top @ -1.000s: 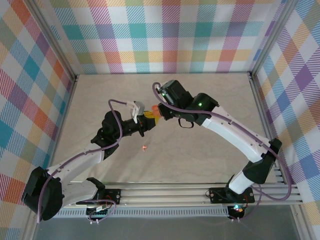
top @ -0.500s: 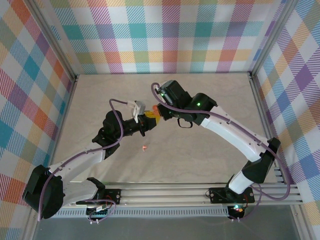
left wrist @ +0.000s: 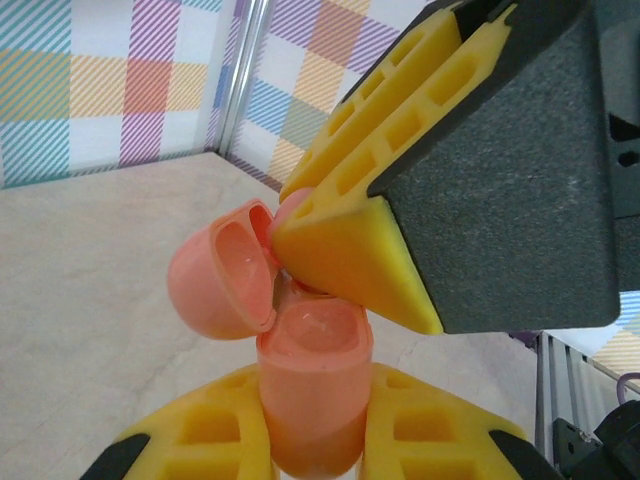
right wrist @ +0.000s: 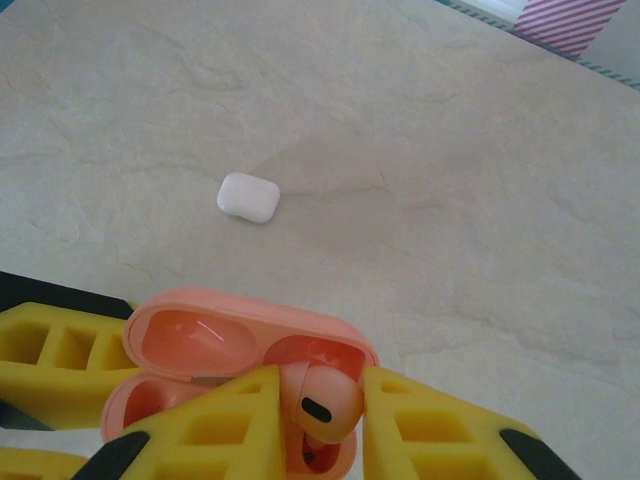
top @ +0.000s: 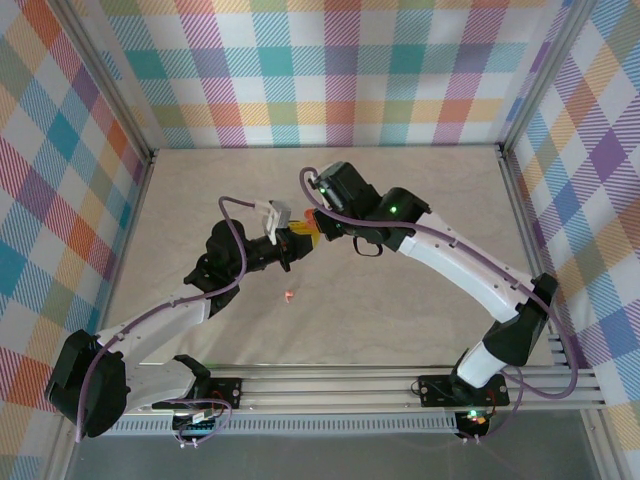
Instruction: Insert wireless bluetooth earbuds into charging case
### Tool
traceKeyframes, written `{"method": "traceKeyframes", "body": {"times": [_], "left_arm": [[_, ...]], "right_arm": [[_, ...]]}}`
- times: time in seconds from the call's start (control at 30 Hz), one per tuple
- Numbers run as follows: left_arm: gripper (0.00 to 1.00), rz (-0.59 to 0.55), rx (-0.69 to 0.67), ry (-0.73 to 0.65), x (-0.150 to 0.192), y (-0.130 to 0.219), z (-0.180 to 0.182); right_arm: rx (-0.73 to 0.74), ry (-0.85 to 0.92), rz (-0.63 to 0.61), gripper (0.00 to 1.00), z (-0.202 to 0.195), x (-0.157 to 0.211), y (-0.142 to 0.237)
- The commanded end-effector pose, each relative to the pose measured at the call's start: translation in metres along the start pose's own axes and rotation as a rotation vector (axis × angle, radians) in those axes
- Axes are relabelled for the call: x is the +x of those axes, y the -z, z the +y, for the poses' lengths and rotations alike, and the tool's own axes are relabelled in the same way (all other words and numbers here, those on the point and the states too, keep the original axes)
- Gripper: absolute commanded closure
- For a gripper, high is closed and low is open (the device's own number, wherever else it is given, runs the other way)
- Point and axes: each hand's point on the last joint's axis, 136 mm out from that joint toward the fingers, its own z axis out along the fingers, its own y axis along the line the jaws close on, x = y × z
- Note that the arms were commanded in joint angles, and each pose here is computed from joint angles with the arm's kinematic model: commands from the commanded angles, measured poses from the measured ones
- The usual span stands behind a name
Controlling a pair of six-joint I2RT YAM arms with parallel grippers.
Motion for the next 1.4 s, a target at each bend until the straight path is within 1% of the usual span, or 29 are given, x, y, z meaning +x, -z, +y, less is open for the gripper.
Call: {"method": "traceKeyframes", "body": {"times": [0.0, 0.2, 0.33, 0.43, 0.7, 0.97, 1.2, 1.37], "left_arm": [[1.00, -0.099, 0.038, -0.049, -0.035, 0.000, -0.015], [1.00, -0.107, 0.037, -0.053, -0.038, 0.000, -0.015], [1.00, -0.112, 0.035, -0.055, -0.040, 0.000, -0.015], [1.00, -0.114, 0.036, -0.056, -0.041, 0.000, -0.015], [1.00, -0.115, 0.035, -0.057, -0.041, 0.001, -0.016], [1.00, -0.116, 0.034, -0.060, -0.041, 0.002, -0.016], [1.00, -0.116, 0.034, -0.063, -0.041, 0.003, -0.017], [1.00, -0.117, 0.040, -0.063, -0.042, 0.005, -0.019]], "right_arm": [[-0.095, -0.028, 0.034, 0.77, 0.019, 0.012, 0.000], [-0.140, -0.050, 0.070, 0.74, 0.026, 0.020, 0.000], [-0.177, -0.075, 0.075, 0.73, 0.033, 0.020, 0.002], [-0.196, -0.088, 0.085, 0.71, 0.036, 0.021, 0.003], [-0.216, -0.106, 0.092, 0.67, 0.039, 0.017, 0.008], [-0.202, -0.118, 0.085, 0.66, 0.036, 0.014, 0.012], [-0.166, -0.127, 0.081, 0.62, 0.029, 0.012, 0.015], [-0.171, -0.125, 0.072, 0.60, 0.029, 0.007, 0.017]]}}
